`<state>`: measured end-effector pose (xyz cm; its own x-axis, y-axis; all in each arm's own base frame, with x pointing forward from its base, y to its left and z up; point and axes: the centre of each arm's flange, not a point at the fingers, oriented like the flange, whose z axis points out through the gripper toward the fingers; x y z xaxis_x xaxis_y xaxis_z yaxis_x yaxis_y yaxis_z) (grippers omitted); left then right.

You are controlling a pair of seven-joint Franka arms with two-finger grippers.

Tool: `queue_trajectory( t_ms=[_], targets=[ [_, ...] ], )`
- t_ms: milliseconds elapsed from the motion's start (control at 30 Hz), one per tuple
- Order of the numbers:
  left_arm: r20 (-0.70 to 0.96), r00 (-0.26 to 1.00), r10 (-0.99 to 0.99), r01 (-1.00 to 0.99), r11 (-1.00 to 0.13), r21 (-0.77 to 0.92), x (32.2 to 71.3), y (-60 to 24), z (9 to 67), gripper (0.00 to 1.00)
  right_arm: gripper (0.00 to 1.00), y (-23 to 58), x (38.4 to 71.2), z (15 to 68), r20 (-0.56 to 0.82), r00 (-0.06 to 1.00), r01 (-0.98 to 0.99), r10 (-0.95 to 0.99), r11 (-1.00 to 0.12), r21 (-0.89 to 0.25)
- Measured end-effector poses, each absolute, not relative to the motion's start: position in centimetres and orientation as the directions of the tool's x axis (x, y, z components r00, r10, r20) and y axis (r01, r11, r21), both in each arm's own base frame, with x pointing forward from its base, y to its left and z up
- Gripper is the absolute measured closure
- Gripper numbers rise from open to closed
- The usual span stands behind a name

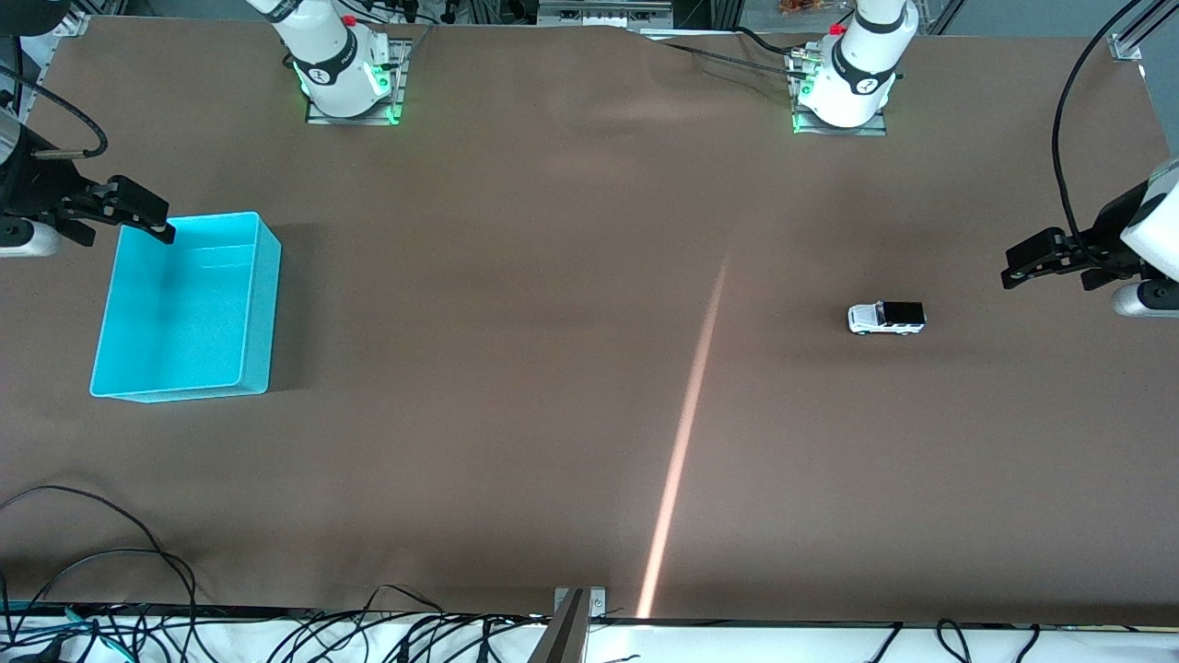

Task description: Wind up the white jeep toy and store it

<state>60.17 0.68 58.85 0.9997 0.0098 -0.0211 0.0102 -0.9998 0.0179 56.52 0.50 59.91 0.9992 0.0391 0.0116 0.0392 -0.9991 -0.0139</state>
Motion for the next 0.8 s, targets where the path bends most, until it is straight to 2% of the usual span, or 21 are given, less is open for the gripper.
queue_trajectory(
  t_ms=[801],
  targets=[
    [-0.023,1.000,0.014,0.015,-1.000,0.018,60.20,0.93,58.74,0.00,0.00,0.39,56.32,59.72,-0.007,0.999,0.037,0.037,-0.999,-0.014]
  ],
)
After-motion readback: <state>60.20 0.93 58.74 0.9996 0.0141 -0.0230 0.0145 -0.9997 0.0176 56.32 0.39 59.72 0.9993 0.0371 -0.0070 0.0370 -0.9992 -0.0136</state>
